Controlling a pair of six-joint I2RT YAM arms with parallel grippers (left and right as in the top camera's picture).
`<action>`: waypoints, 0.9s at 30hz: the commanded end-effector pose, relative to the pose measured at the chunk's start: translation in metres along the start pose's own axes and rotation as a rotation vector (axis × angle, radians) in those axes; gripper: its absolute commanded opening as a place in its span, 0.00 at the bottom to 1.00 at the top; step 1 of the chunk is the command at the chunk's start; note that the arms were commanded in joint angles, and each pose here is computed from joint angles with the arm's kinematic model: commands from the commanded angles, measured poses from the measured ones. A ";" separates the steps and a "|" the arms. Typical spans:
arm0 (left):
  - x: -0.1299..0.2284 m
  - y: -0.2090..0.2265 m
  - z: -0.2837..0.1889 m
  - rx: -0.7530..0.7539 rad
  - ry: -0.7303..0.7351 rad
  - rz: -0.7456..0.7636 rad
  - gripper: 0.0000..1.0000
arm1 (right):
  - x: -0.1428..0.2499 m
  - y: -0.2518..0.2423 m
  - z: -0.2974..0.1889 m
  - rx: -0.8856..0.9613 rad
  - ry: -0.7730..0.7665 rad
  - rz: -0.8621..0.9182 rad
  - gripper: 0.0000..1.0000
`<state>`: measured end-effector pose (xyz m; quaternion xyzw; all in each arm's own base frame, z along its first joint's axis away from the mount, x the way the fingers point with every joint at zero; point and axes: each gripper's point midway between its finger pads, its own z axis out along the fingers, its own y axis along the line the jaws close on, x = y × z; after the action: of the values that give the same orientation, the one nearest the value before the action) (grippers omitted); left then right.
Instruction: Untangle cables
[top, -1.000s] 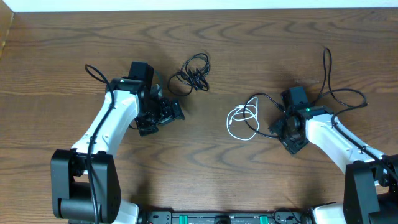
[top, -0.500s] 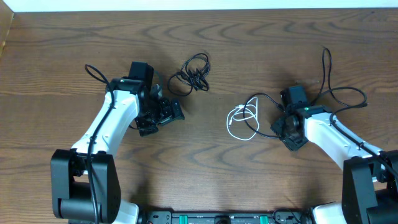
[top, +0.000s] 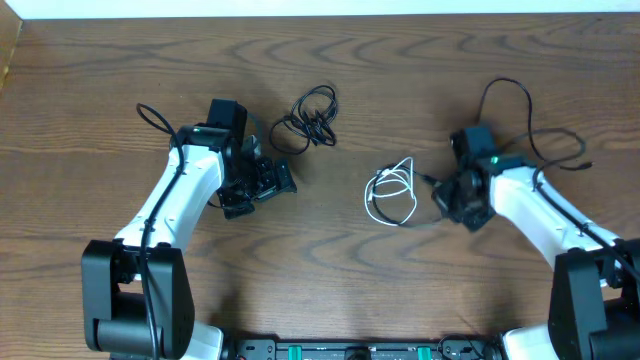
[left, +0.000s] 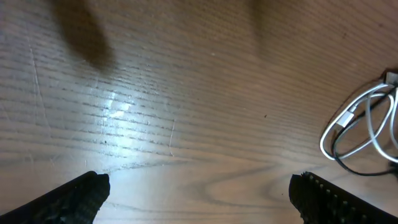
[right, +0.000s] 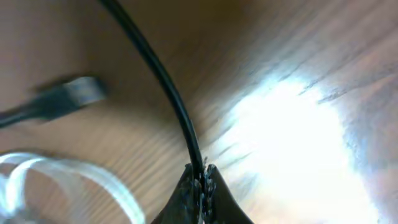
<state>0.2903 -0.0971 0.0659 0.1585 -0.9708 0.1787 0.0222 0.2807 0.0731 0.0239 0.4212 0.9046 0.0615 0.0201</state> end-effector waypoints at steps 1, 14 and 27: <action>0.001 0.003 0.001 -0.012 0.001 -0.006 0.98 | -0.002 0.049 -0.055 -0.179 -0.006 -0.137 0.02; 0.001 0.003 0.001 -0.012 0.001 -0.006 0.98 | 0.023 0.132 -0.238 -0.639 -0.027 -0.473 0.02; 0.001 0.003 0.001 -0.012 0.001 -0.006 0.98 | 0.024 0.163 -0.406 -0.991 -0.300 -0.578 0.02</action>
<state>0.2903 -0.0971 0.0659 0.1585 -0.9708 0.1787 0.0222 0.3639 0.1538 0.4121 0.1333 0.8522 0.3909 0.3213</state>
